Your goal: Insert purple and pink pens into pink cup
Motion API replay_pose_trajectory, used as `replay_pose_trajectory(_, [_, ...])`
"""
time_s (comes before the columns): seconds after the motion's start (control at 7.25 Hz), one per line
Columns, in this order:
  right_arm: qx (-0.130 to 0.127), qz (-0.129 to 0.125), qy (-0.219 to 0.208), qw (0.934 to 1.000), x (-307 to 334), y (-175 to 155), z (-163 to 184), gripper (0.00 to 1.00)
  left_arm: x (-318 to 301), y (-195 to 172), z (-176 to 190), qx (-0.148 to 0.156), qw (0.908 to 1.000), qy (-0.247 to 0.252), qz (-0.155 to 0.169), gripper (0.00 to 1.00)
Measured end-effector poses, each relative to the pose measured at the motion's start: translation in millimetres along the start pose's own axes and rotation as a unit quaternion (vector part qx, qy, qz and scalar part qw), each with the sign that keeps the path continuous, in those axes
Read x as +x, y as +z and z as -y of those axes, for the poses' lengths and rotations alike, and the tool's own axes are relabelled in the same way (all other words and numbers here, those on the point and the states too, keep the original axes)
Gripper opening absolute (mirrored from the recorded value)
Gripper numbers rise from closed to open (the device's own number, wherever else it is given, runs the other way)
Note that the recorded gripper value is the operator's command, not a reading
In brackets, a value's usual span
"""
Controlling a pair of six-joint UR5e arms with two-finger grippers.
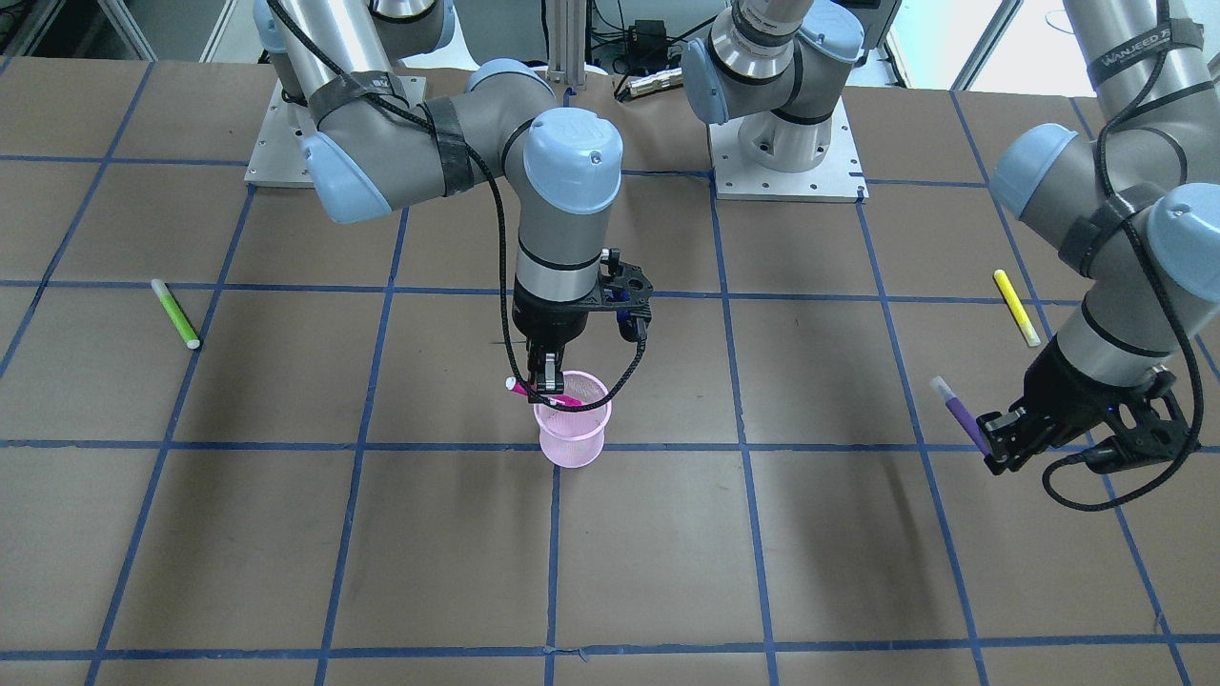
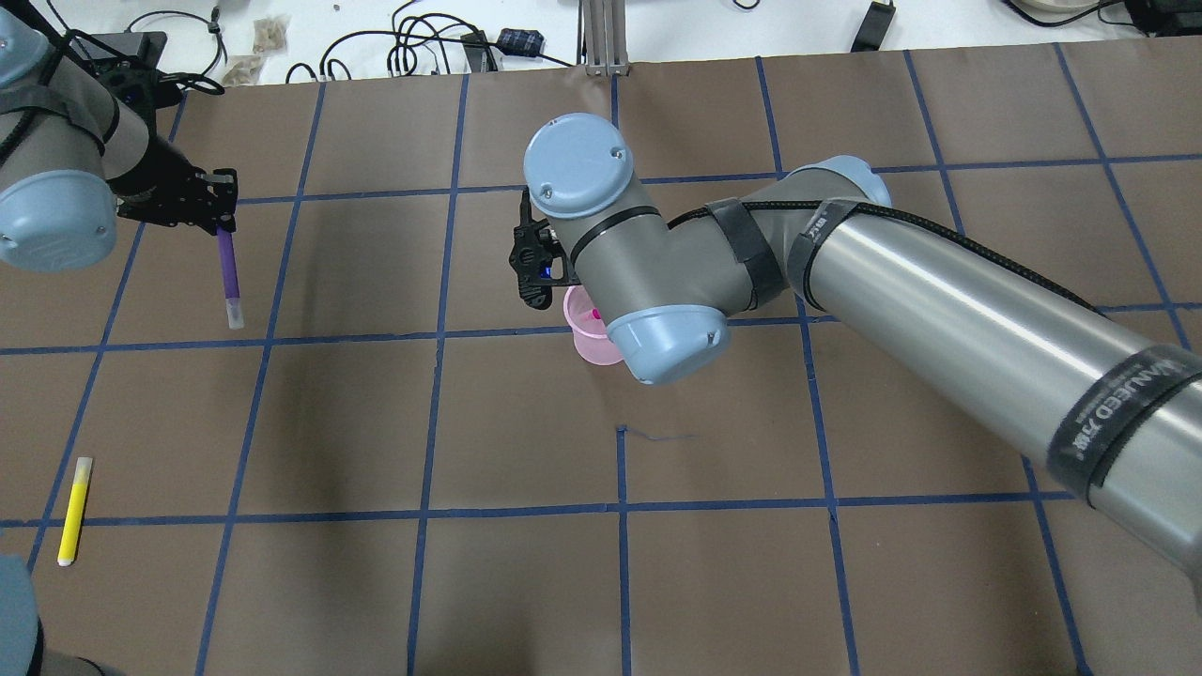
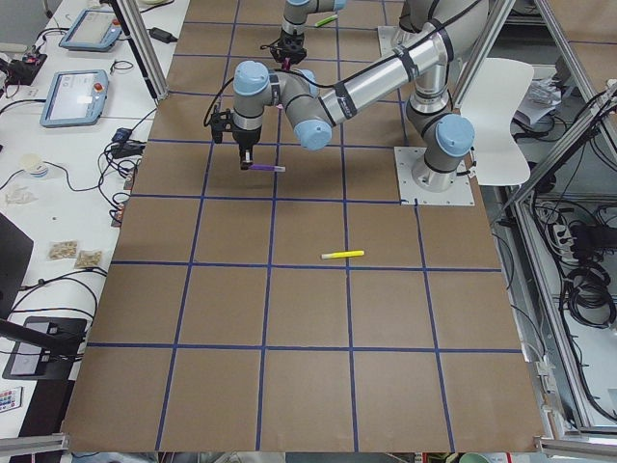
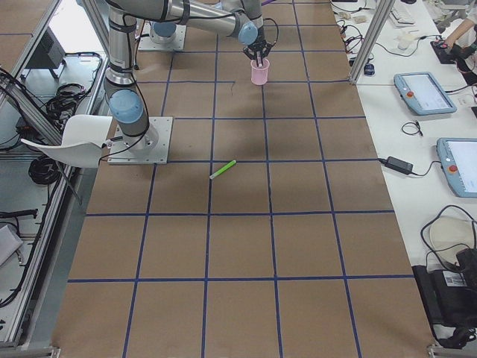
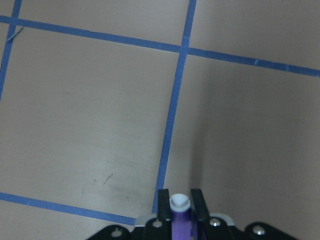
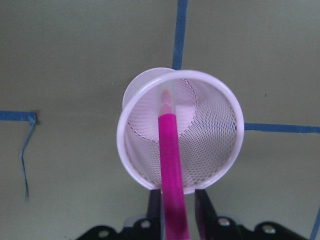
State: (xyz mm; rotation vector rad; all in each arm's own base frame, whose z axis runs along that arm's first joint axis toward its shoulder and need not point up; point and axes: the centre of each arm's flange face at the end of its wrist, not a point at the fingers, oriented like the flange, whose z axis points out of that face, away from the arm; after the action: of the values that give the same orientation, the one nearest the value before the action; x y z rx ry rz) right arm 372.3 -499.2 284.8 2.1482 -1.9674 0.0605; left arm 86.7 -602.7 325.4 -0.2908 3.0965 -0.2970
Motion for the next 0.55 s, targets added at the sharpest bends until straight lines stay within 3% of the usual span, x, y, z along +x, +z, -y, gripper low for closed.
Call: replay_pose_trajectory(0.55, [0.000, -0.006, 0.014, 0.9999, 8, -19, -15, 0.63, 6, -4, 3, 0.015, 0.9999, 0.001, -0.004, 0.00])
